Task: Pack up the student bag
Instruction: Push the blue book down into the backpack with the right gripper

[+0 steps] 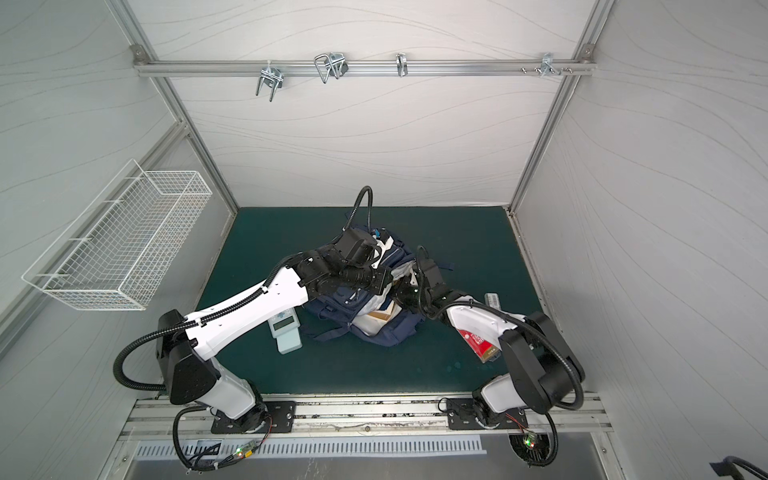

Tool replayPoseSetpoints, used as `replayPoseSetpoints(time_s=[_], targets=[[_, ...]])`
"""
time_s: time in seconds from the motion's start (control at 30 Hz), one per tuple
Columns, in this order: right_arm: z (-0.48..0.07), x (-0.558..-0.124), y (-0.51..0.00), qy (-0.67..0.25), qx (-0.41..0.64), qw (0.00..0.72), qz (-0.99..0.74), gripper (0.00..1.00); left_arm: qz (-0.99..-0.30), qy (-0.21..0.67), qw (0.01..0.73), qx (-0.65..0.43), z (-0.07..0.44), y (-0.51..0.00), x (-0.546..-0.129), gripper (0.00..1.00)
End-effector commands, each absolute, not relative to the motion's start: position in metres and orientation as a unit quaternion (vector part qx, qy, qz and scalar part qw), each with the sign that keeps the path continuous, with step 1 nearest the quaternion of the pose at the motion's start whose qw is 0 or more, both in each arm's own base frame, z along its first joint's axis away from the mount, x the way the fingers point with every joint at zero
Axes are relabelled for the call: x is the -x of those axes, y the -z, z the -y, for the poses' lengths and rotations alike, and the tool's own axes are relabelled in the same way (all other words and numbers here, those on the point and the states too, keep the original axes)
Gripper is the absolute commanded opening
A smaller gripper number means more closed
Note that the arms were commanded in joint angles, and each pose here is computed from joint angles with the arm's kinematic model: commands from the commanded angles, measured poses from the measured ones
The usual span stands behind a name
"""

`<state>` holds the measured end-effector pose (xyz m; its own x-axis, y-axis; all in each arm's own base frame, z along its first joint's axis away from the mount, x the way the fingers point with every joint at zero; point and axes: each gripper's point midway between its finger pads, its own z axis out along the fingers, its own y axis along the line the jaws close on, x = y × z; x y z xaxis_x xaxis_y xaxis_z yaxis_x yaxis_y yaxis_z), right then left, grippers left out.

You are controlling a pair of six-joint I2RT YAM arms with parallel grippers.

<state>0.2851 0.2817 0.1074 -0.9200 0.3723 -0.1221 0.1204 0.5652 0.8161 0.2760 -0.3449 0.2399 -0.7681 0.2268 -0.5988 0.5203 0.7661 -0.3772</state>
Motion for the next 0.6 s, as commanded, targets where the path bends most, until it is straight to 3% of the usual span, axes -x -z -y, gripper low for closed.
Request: replayPoseSetpoints(time_s=[0.0,0.1,0.2,0.3,0.37,0.5,0.57], targets=[[-0.299,-0.300,-0.121,-0.463,-0.132,0.162,-0.861,0.17,-0.844,0.369,0.335,-0.196,0.369,-0.312,-0.287,0.00],[-0.287,-0.292,-0.108,-0.421,-0.138,0.152,-0.884,0.45,-0.851,0.372,0.323,-0.182,0.366,-0.299,-0.292,0.00],[-0.257,-0.277,-0.095,-0.361,-0.155,0.145,-0.908,0.61,-0.860,0.375,0.304,-0.163,0.363,-0.282,-0.298,0.00],[-0.230,-0.259,-0.100,-0.334,-0.152,0.153,-0.917,0.71,-0.866,0.377,0.290,-0.155,0.363,-0.268,-0.299,0.00],[-0.208,-0.246,-0.107,-0.298,-0.149,0.162,-0.929,0.76,-0.867,0.379,0.286,-0.152,0.364,-0.264,-0.299,0.00],[-0.171,-0.226,-0.128,-0.249,-0.140,0.181,-0.941,0.74,-0.874,0.373,0.279,-0.138,0.360,-0.255,-0.303,0.03],[-0.158,-0.218,-0.143,-0.233,-0.125,0.198,-0.944,0.71,-0.878,0.374,0.271,-0.126,0.357,-0.251,-0.304,0.27]])
